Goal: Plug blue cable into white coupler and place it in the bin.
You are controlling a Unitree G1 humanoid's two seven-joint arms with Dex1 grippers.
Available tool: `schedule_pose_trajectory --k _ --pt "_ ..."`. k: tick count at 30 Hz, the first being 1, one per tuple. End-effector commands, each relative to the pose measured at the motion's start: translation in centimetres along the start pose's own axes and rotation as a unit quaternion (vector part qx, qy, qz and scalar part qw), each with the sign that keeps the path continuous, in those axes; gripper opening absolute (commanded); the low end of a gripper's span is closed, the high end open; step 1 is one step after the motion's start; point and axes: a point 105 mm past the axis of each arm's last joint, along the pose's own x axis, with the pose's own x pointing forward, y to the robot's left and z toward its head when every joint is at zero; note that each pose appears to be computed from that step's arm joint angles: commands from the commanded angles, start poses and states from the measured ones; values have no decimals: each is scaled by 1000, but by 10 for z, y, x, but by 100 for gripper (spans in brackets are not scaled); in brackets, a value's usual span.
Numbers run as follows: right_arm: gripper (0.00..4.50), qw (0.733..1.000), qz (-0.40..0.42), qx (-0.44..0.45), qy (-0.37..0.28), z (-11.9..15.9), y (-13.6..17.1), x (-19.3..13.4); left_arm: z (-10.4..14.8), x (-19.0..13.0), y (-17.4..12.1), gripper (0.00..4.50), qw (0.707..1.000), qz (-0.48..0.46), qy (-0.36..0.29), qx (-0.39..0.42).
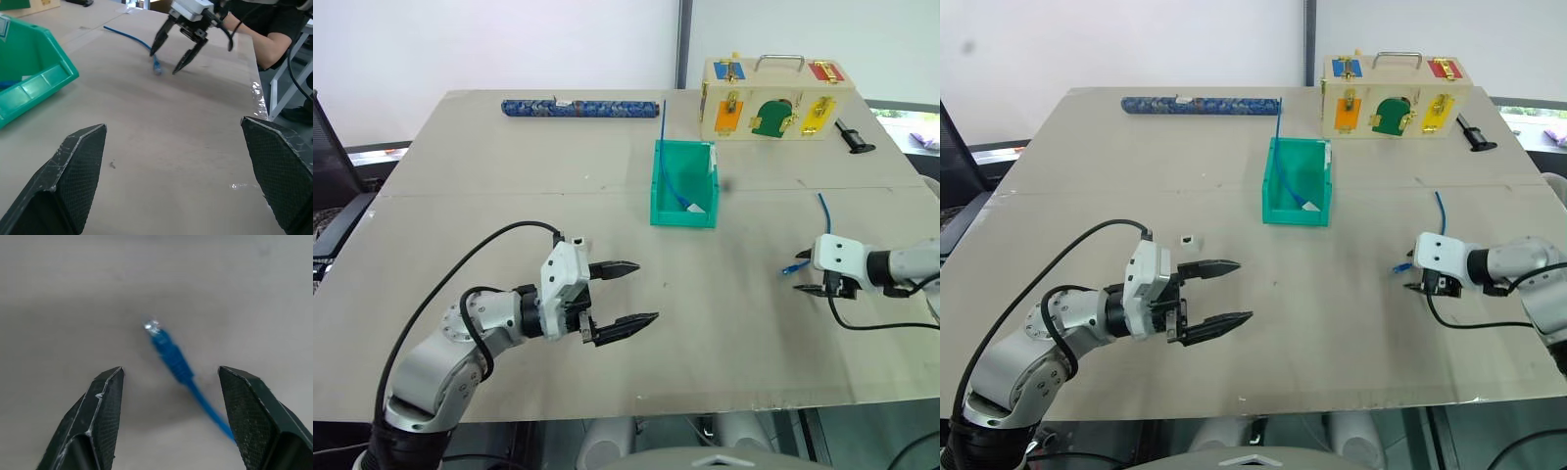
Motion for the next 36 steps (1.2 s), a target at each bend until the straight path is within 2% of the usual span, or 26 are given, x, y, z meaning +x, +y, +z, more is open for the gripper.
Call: schedule_pose_trajectory --k 1,3,4,8,10,15,21,22,23,25,27,30,33,36 --pt "111 1000 26 -6 12 -2 -1 2 7 -2 -2 450 1000 -1 -6 29" --pt "27 999 41 -9 5 5 -2 6 4 -4 1 450 1000 3 -5 26" --pt "9 999 47 -10 3 8 -1 7 2 -5 1 450 1000 5 -5 25" --pt "9 997 72 -7 -15 25 3 16 -5 -8 3 450 1000 9 -3 24" --pt "9 996 87 -10 -31 43 6 20 -9 -12 5 450 1000 17 0 22" --pt "9 990 123 -17 -72 113 26 48 -25 -21 11 450 999 35 19 21" --pt "9 988 108 -64 -87 151 32 89 -37 -23 18 450 997 53 39 36" --pt "76 988 104 -58 -94 152 31 93 -38 -23 19 450 997 52 42 34" --pt "108 989 100 -55 -96 150 30 95 -40 -22 20 450 997 55 50 33" --pt "199 989 96 -55 -95 146 29 96 -43 -21 22 450 996 59 59 32" --pt "309 986 89 -44 -132 148 28 83 -45 -14 23 450 996 50 66 32" --pt "447 976 51 -9 -212 158 22 53 -46 -2 27 450 996 43 71 39" --pt "447 963 58 18 -264 155 35 20 -46 11 32 450 996 37 73 41" --pt "447 958 40 41 -280 142 50 -6 -48 25 38 450 995 30 82 43"
